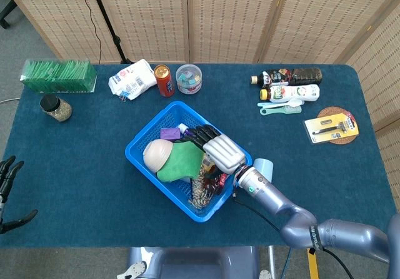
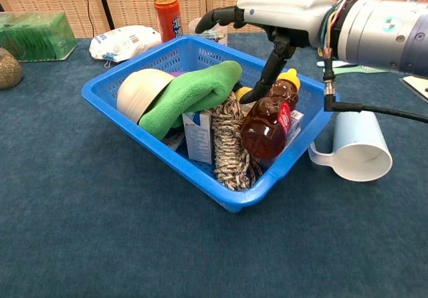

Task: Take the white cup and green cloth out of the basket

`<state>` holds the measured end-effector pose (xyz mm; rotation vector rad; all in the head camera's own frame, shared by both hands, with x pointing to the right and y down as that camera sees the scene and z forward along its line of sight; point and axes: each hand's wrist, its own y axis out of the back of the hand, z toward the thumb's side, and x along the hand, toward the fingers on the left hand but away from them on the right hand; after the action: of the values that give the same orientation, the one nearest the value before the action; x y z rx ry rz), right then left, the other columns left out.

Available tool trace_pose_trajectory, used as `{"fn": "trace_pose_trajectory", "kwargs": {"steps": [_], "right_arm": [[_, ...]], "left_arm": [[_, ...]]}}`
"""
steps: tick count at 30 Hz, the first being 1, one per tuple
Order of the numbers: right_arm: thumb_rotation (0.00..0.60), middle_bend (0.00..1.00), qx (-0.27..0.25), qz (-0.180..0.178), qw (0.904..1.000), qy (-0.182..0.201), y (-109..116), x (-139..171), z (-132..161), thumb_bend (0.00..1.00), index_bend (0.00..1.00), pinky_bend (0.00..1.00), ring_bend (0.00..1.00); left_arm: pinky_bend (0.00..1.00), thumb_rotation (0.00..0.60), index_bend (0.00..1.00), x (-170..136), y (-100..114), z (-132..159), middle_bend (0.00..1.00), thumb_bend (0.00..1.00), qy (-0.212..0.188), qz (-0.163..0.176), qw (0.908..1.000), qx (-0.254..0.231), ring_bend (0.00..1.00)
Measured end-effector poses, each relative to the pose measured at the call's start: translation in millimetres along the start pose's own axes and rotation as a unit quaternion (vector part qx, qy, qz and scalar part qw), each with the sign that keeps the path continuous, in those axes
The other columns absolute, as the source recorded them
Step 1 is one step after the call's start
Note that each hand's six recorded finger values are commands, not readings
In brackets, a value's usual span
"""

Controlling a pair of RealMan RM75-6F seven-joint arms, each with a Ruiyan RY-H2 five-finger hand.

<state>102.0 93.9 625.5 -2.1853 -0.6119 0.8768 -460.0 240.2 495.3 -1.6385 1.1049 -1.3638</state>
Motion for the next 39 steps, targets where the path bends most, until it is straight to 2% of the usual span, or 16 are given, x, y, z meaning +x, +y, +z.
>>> {"fn": "trace_pose_trajectory", "kwargs": {"steps": [5, 10, 13, 17, 21, 27, 31, 34, 39], "right_arm": [[0.6, 0.22, 0.001, 0.012, 0.9999, 0.012, -11, -7, 9, 0.39, 0.3, 0.21, 0.18], [0.6, 0.36, -0.001, 0.012, 0.9998, 0.016, -19, -16, 15, 0.62, 0.46, 0.34, 0.31], [0.6, 0.46, -0.001, 0.011, 0.9998, 0.016, -21, -18, 16, 0.73, 0.6, 0.45, 0.4], [0.6, 0.52, -0.002, 0.015, 0.9997, 0.018, -23, -16, 16, 0.77, 0.64, 0.55, 0.46], [0.6, 0.52, -0.013, -0.005, 0.9996, 0.025, -13, -14, 18, 0.79, 0.65, 0.55, 0.47], [0.6, 0.52, -0.029, -0.07, 0.9963, 0.041, 22, -11, 24, 0.8, 0.65, 0.55, 0.47], [0.6, 0.52, -0.029, -0.129, 0.9901, 0.047, 56, -6, 24, 0.81, 0.65, 0.55, 0.47], [0.6, 0.52, -0.026, -0.167, 0.9847, 0.042, 82, -2, 16, 0.81, 0.65, 0.55, 0.47], [0.6, 0.52, 0.008, -0.213, 0.9768, 0.023, 107, 5, -1, 0.81, 0.65, 0.55, 0.47]], "left_arm": [[0.0, 0.6, 0.0, 0, -1, 0, 0.0, 0.0, 0.0, -0.002, 1.0, 0.001, 0.0], [0.0, 0.6, 0.0, 0, 0, -1, 0.0, 0.0, 0.001, 0.0, 1.0, -0.002, 0.0], [0.0, 0.6, 0.0, 0, 1, -2, 0.0, 0.0, 0.002, 0.001, 1.0, -0.003, 0.0], [0.0, 0.6, 0.0, 0, 1, -1, 0.0, 0.0, 0.001, 0.0, 1.0, -0.003, 0.0], [0.0, 0.6, 0.0, 0, 1, -2, 0.0, 0.0, 0.001, 0.0, 1.0, -0.004, 0.0], [0.0, 0.6, 0.0, 0, 1, -1, 0.0, 0.0, 0.001, -0.001, 1.0, -0.003, 0.0], [0.0, 0.6, 0.0, 0, 1, -1, 0.0, 0.0, 0.0, 0.0, 1.0, -0.003, 0.0], [0.0, 0.6, 0.0, 0, 1, -1, 0.0, 0.0, 0.0, 0.0, 1.0, -0.004, 0.0], [0.0, 0.6, 0.0, 0, 0, -1, 0.0, 0.0, 0.0, -0.002, 1.0, -0.002, 0.0]]}}
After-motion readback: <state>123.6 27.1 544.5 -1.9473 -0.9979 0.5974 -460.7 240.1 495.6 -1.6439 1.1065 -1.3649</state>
